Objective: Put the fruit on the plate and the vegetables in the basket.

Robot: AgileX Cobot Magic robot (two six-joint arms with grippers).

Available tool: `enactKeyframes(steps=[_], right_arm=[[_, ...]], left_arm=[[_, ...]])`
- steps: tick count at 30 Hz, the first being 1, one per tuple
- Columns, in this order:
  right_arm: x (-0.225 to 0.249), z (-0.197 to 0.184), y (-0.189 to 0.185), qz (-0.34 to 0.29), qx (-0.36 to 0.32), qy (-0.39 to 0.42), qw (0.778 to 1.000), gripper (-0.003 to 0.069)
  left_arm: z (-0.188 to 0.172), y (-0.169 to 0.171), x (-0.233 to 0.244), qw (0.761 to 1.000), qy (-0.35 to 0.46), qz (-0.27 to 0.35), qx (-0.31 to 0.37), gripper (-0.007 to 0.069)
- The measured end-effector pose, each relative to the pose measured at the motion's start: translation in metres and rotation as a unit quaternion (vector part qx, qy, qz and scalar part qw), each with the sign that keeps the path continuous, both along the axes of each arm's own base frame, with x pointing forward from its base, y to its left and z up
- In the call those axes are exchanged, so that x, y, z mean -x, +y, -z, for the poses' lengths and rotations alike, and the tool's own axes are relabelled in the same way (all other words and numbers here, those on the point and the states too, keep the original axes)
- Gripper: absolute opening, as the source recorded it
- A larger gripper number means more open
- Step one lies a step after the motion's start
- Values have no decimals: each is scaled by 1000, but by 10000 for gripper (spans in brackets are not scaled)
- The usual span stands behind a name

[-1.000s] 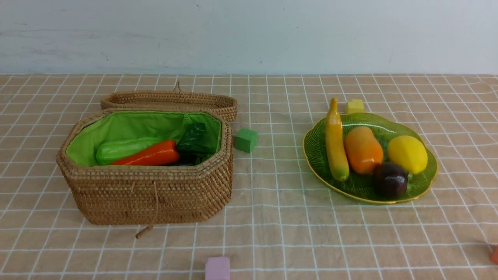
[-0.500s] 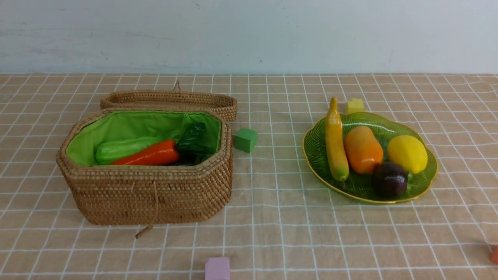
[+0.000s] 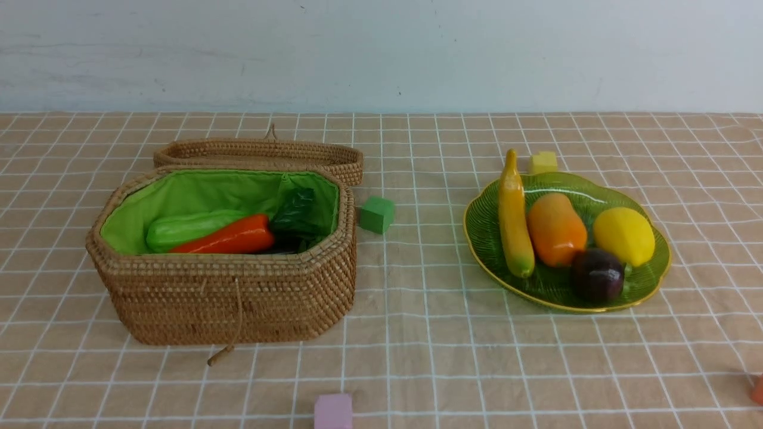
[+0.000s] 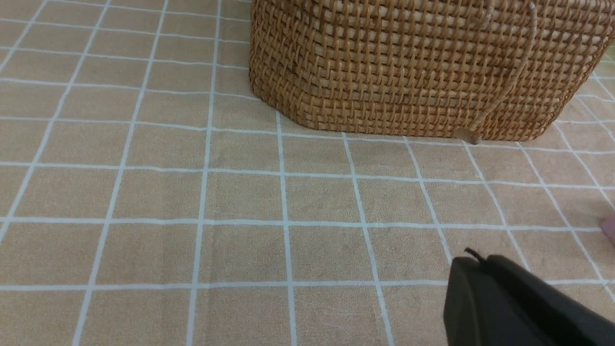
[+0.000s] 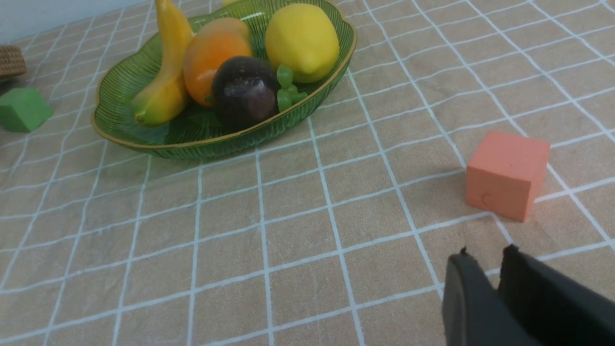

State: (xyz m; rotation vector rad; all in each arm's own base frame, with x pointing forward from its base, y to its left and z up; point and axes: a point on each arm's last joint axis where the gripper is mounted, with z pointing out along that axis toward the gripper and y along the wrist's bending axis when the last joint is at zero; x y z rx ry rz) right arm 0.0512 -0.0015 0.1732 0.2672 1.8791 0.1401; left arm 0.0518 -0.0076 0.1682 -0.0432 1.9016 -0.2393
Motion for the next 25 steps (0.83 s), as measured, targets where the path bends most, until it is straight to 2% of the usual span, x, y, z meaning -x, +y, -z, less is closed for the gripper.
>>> enactKeyframes(steps=[25], right_arm=[[0,0,0,0,0,0,1000,140]], left_arm=[[0,0,0,1000,0,0,0,-10]])
